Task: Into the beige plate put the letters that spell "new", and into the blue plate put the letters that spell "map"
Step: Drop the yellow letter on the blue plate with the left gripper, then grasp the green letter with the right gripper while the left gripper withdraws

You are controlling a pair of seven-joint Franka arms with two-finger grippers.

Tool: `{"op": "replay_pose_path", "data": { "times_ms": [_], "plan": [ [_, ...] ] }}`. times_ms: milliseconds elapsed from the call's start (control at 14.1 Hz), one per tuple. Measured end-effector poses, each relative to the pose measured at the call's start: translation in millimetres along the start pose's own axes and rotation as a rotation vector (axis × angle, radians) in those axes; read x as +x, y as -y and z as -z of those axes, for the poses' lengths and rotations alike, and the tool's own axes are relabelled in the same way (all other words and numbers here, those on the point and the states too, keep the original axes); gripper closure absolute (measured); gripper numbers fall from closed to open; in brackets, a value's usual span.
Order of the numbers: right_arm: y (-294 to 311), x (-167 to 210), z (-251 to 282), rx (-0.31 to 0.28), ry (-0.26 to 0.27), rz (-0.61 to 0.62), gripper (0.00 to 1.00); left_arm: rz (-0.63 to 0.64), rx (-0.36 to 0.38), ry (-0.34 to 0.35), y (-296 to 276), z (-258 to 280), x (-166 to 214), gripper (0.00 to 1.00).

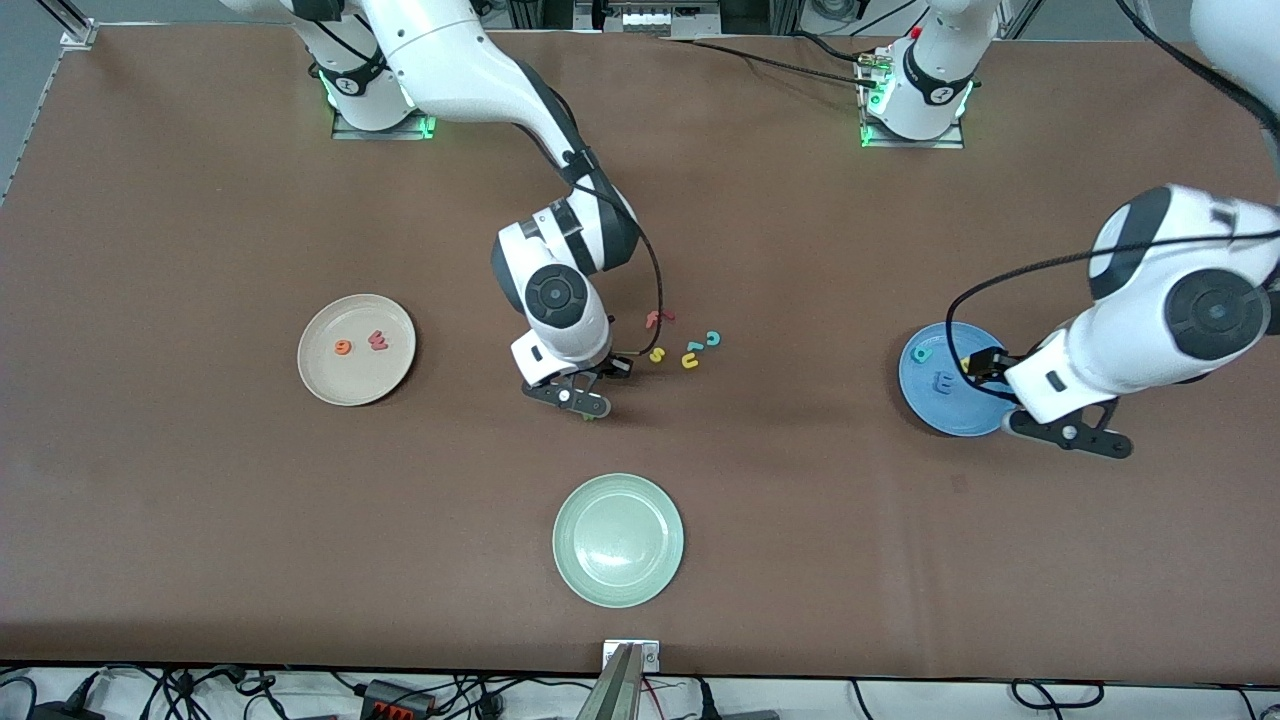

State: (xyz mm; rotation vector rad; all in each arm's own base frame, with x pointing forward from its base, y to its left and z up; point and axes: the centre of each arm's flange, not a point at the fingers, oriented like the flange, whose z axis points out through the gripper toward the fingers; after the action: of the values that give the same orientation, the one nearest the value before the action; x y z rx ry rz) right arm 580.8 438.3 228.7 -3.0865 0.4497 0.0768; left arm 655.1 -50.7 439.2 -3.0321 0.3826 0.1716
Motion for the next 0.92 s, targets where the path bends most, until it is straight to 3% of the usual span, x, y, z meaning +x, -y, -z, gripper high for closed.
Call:
{"op": "replay_pose_path", "data": {
  "times_ms": [213,498,924],
  "plan": [
    [-23,16,29,-0.042,0.027,-0.019,0.88,0.020,-0.005,-0.012,7,54,-6,0.00],
    [-25,12,30,-0.056,0.044,-0.016,0.88,0.027,-0.023,-0.007,6,101,-18,0.00],
    [-24,11,30,-0.055,0.042,-0.013,0.87,0.142,-0.125,-0.023,-7,133,-34,0.00]
  ]
}}
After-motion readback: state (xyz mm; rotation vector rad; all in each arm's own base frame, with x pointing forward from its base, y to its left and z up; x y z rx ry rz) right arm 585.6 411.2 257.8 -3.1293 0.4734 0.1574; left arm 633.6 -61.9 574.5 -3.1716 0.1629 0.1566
